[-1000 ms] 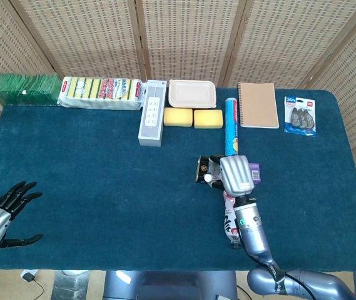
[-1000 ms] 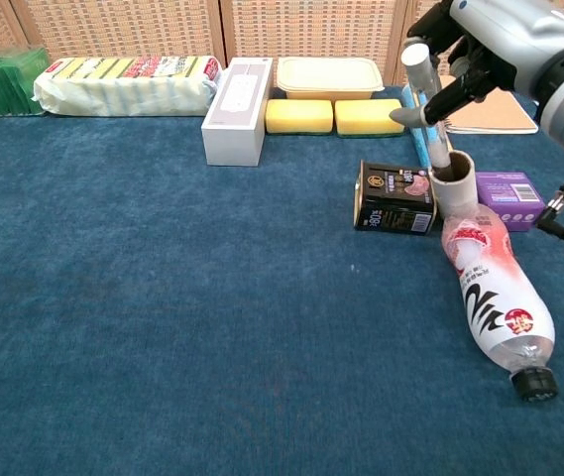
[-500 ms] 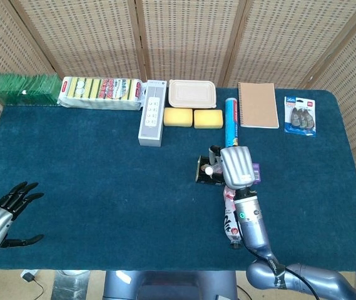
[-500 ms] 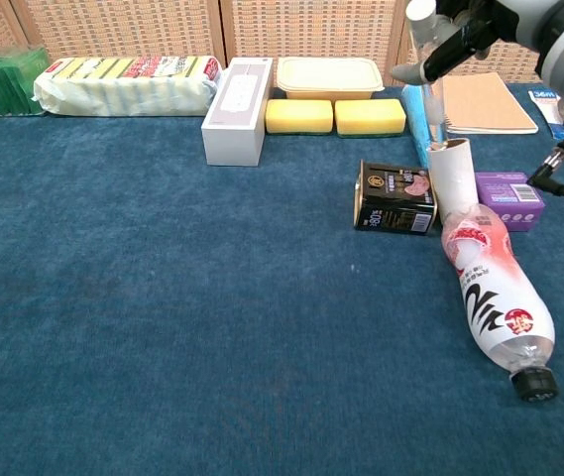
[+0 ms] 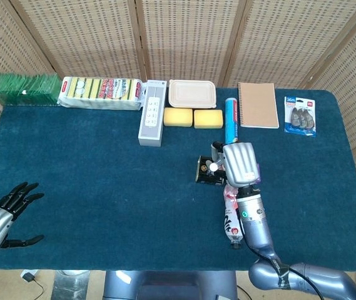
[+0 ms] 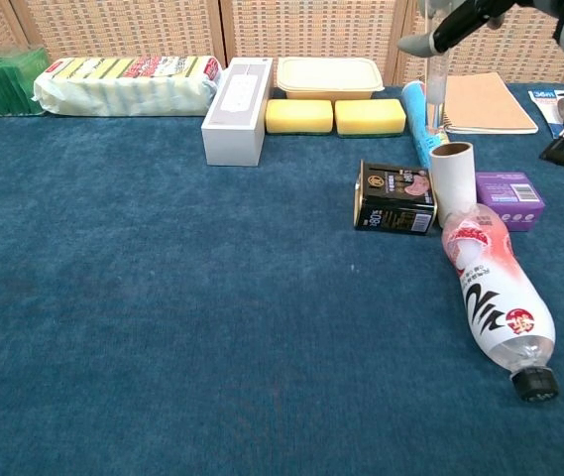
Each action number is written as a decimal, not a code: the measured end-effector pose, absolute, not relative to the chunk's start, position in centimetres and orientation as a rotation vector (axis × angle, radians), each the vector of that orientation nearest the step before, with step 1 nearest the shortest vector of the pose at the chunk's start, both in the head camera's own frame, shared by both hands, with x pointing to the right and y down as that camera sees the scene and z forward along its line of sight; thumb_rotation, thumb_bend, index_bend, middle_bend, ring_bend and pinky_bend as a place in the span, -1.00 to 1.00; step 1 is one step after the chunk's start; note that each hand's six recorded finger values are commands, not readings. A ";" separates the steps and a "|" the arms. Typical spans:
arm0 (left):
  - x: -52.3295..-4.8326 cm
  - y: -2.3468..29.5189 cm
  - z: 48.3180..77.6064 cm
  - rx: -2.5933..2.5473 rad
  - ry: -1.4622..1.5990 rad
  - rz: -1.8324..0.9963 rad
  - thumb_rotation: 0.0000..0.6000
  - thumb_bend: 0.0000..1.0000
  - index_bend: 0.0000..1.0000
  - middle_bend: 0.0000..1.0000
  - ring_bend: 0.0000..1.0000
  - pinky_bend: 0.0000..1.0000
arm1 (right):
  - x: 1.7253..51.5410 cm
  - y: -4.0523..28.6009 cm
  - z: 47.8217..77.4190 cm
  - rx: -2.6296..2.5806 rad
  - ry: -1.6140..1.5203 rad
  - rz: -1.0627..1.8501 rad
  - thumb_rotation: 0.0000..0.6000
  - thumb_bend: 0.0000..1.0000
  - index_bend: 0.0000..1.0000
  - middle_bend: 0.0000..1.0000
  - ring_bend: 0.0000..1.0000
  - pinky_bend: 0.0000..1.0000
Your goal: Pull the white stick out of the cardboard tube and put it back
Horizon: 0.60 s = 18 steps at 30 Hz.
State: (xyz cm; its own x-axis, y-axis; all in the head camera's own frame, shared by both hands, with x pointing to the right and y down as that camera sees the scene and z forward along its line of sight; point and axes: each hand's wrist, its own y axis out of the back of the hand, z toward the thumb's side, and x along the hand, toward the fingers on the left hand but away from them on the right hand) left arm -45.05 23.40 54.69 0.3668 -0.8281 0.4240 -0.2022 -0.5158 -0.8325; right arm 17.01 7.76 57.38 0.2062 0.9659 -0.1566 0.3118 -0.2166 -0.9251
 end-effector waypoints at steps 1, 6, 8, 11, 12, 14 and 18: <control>-45.0 23.4 54.7 -1.937 0.891 -1.151 0.54 -0.77 -0.68 -0.83 -0.94 -0.53 | 17.0 7.7 57.3 -1.679 -1.215 1.030 1.00 -0.36 0.58 0.82 0.88 0.46; -45.0 23.4 54.7 -1.939 0.890 -1.150 0.54 -0.77 -0.68 -0.83 -0.94 -0.53 | 17.4 7.7 56.9 -1.664 -1.218 1.031 1.00 -0.36 0.58 0.83 0.88 0.47; -45.0 23.4 54.6 -1.939 0.892 -1.148 0.55 -0.77 -0.68 -0.83 -0.94 -0.53 | 17.5 7.6 56.7 -1.661 -1.220 1.030 1.00 -0.36 0.58 0.84 0.88 0.48; -45.1 23.4 54.6 -1.940 0.893 -1.148 0.54 -0.77 -0.68 -0.83 -0.94 -0.53 | 17.7 7.4 56.2 -1.653 -1.226 1.027 1.00 -0.36 0.58 0.84 0.89 0.50; -45.1 23.4 54.6 -1.941 0.892 -1.147 0.54 -0.77 -0.68 -0.83 -0.94 -0.53 | 17.9 7.3 55.8 -1.644 -1.232 1.025 1.00 -0.35 0.58 0.84 0.89 0.50; -45.0 23.5 54.6 -1.946 0.890 -1.144 0.55 -0.77 -0.68 -0.83 -0.94 -0.53 | 18.4 7.0 55.2 -1.629 -1.236 1.025 1.00 -0.35 0.59 0.85 0.89 0.51; -45.0 23.5 54.6 -1.957 0.885 -1.141 0.54 -0.77 -0.68 -0.83 -0.94 -0.53 | 19.7 6.4 53.7 -1.599 -1.262 1.035 1.00 -0.34 0.59 0.87 0.90 0.52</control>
